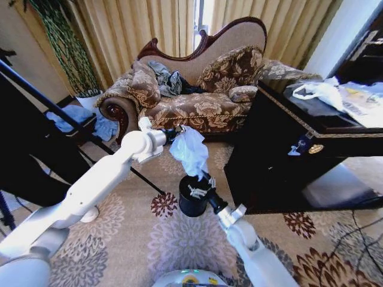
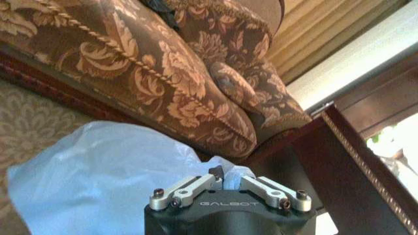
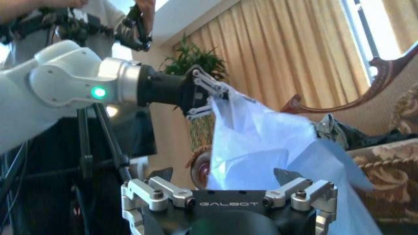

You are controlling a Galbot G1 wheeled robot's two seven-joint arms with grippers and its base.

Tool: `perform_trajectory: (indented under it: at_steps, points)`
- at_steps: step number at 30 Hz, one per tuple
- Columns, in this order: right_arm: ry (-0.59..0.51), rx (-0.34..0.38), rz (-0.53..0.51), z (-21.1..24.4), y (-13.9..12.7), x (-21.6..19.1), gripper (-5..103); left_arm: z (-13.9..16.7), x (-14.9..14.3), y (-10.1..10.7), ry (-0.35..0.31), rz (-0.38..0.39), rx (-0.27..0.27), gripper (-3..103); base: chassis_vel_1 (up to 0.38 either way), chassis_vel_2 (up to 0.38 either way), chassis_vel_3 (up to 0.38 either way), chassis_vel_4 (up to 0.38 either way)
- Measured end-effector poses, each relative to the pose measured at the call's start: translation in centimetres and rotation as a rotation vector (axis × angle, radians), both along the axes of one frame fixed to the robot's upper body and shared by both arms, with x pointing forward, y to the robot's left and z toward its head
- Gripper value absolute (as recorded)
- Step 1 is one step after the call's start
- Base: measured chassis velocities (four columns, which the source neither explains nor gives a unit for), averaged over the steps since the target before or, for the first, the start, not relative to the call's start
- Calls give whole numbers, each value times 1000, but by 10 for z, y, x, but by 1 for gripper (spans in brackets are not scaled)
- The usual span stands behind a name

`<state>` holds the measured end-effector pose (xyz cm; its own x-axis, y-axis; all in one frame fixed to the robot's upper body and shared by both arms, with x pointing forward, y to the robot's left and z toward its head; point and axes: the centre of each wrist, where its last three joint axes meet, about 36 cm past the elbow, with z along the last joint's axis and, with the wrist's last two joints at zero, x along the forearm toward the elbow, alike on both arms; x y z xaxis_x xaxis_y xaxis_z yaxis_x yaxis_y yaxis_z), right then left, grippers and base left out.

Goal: Place a garbage bag over the trash bin.

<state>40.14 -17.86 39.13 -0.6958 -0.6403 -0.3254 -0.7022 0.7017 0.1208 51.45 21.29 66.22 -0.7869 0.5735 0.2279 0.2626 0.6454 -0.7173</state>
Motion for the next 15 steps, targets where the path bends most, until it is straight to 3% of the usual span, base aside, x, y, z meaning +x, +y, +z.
perform_trajectory:
  at_steps: [8,15]
  points:
    - [-34,-89,43,18,-25,1,100,-32,-20,8,11,-36,9,0,0,0,0,0]
    - [-21,-115,56,13,-23,-4,100,-36,-20,7,7,-49,-8,0,0,0,0,0]
